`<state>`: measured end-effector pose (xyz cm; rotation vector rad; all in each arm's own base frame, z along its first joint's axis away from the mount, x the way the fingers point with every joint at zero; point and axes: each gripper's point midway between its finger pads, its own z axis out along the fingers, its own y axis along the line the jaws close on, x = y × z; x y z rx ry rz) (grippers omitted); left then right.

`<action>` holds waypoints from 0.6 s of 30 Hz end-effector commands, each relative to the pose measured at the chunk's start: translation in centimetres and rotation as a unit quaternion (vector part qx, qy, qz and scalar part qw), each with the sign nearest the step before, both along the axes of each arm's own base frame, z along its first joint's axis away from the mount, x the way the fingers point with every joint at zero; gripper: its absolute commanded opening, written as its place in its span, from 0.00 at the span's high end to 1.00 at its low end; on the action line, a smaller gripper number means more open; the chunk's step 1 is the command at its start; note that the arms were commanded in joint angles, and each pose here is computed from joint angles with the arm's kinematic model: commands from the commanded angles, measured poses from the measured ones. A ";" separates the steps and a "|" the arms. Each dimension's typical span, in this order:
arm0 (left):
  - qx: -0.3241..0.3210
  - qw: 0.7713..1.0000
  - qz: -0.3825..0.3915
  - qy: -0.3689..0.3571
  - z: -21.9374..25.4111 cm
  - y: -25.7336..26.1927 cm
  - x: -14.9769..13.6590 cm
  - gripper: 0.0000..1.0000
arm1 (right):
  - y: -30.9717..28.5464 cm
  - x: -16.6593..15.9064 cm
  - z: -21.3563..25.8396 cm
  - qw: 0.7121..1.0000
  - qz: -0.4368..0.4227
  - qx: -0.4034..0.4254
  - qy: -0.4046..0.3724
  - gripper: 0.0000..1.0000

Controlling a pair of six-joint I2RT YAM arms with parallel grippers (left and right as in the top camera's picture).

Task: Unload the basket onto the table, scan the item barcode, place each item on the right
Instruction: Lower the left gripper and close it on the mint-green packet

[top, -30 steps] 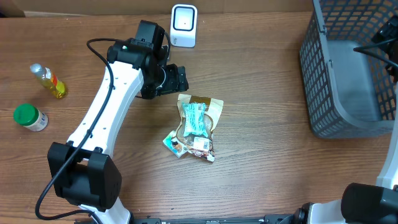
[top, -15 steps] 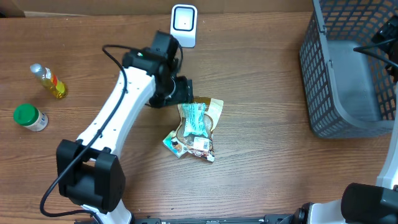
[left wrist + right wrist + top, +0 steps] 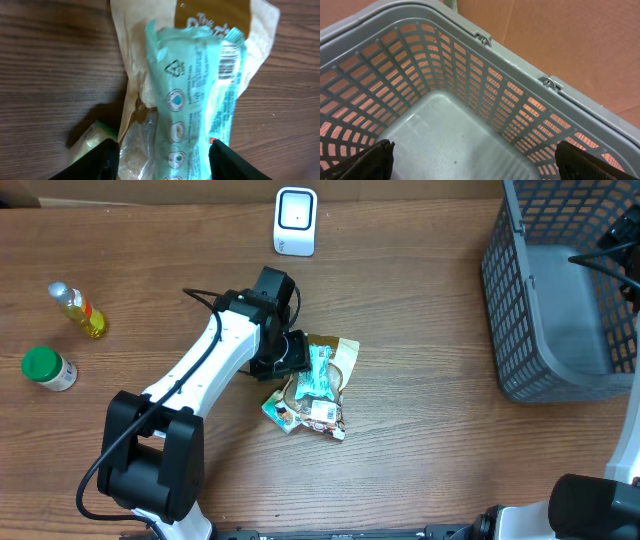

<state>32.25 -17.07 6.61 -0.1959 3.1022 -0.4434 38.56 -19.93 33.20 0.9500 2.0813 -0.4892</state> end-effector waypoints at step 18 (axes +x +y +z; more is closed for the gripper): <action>-0.037 0.999 0.005 0.019 -1.3 -1.4 -0.9 0.46 | -0.2 -0.1 0.4 1.000 -0.004 -0.007 -0.003 0.00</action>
